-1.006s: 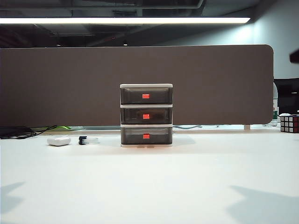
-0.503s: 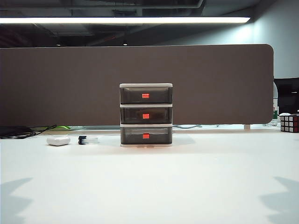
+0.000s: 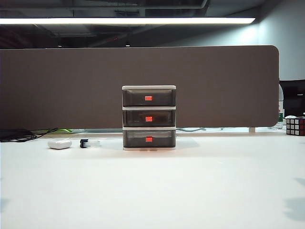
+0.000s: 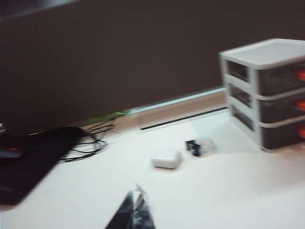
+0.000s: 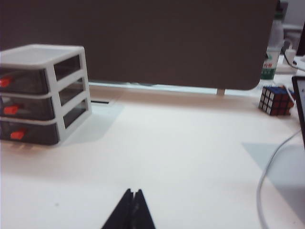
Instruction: Open the second layer of the drawer on the table, pick up a pack of napkins on the table and put it in, and finally close the drawer.
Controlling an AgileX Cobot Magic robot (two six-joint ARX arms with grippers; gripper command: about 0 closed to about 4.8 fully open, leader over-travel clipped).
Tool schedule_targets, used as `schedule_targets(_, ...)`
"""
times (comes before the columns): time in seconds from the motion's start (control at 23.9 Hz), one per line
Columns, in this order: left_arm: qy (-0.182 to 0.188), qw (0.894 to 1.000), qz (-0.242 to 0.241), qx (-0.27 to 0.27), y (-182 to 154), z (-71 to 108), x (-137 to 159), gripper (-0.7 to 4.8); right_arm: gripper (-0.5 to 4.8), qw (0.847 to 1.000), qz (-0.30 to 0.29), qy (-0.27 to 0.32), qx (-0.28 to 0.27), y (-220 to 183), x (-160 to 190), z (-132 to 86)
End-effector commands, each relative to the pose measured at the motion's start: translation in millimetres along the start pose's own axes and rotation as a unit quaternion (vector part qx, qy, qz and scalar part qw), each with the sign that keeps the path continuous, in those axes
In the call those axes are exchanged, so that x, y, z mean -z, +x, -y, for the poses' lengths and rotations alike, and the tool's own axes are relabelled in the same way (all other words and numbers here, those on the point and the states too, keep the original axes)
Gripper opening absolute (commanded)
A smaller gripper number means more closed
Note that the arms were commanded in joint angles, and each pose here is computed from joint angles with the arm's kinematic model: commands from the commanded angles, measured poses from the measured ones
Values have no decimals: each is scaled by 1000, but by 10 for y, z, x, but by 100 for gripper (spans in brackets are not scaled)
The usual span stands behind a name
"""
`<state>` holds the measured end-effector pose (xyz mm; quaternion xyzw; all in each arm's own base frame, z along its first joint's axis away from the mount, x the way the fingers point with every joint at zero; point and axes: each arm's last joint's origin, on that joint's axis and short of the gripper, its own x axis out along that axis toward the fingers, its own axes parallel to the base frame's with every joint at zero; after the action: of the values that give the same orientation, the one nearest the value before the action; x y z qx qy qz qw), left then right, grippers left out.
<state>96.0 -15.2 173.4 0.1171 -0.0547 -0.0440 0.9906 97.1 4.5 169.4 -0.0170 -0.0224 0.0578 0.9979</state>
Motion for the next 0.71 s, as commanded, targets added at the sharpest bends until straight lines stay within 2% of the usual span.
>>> schedule_targets(0.04, -49, 999, 6, -18, 0, -48, -21, -5, -5, 1000, 23, 3, 8, -1, -28, 22)
schedule_targets(0.13, -51, 998, 6, -19, 0, -49, -22, -5, -5, 1000, 22, 17, 6, -1, -27, 21)
schedule_targets(0.71, -52, 999, 5, -17, 0, -46, -19, -5, -5, 1000, 18, 17, 7, -1, -20, 19)
